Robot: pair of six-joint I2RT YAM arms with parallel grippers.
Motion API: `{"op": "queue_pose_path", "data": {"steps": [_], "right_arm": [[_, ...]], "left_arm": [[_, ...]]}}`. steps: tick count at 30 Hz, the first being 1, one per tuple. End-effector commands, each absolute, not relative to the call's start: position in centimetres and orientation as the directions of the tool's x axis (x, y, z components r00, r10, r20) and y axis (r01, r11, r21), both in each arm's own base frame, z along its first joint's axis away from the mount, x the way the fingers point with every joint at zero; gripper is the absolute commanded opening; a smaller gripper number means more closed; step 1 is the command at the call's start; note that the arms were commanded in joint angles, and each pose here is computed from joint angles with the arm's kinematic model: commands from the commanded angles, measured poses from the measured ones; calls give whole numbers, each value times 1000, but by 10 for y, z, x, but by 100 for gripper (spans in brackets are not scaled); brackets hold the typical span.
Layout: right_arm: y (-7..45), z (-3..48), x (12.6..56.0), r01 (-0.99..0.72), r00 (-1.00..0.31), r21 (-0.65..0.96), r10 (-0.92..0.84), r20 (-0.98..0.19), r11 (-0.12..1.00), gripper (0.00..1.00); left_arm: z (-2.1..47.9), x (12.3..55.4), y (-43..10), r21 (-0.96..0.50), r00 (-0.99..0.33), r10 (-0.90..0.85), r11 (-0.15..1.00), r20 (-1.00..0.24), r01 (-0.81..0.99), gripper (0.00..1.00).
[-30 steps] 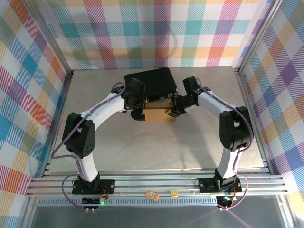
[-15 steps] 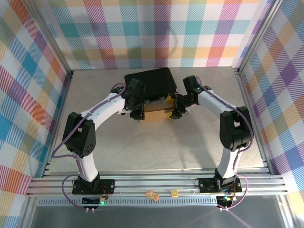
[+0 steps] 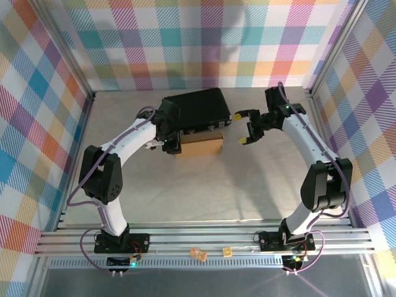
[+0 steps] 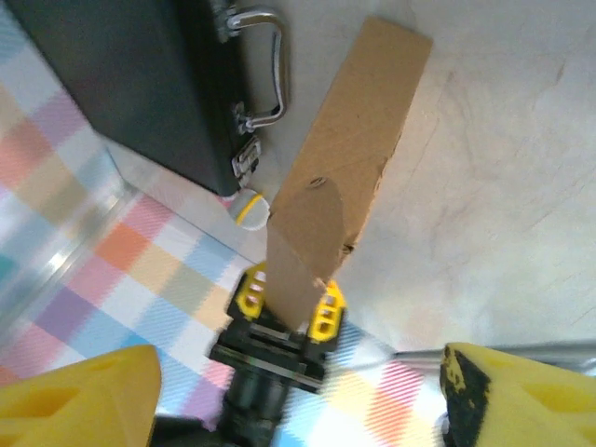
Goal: Fold the paper box
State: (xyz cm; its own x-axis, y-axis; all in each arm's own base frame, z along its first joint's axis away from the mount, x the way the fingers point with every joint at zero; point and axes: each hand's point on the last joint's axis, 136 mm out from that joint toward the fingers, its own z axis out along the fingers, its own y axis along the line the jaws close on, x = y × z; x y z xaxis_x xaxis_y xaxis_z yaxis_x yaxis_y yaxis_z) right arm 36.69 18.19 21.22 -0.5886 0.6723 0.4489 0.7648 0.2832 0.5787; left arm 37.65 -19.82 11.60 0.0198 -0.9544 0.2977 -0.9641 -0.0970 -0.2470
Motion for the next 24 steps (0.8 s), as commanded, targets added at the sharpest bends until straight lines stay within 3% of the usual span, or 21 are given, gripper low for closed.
{"op": "queue_pose_path", "data": {"steps": [1, 5, 6, 8, 11, 15, 18, 24], "right_arm": [[187, 212, 359, 609, -768, 638, 551, 326, 471, 58], [182, 210, 365, 354, -914, 603, 401, 60, 715, 38], [178, 211, 367, 262, -939, 569, 341, -34, 780, 37], [177, 216, 370, 50, -959, 523, 188, -213, 851, 46], [184, 226, 367, -243, -895, 476, -7, -445, 845, 52], [195, 246, 356, -618, -599, 294, -196, -776, 729, 51], [197, 238, 352, -744, -432, 119, -338, -836, 657, 51], [201, 200, 362, -830, -348, 0, -518, -781, 558, 45]], "left_arm": [[127, 364, -190, -224, 16, -955, -85, 296, -971, 51], [126, 362, -188, -216, 14, -954, -82, 300, -973, 50], [127, 363, -187, -219, 11, -954, -80, 299, -972, 50], [128, 364, -185, -221, 3, -954, -72, 299, -973, 50], [131, 365, -180, -220, -9, -957, -57, 290, -974, 51], [130, 363, -177, -209, -16, -958, -46, 286, -977, 51], [130, 363, -177, -206, -13, -959, -48, 284, -977, 51], [130, 370, -180, -205, -15, -957, -47, 289, -978, 49]]}}
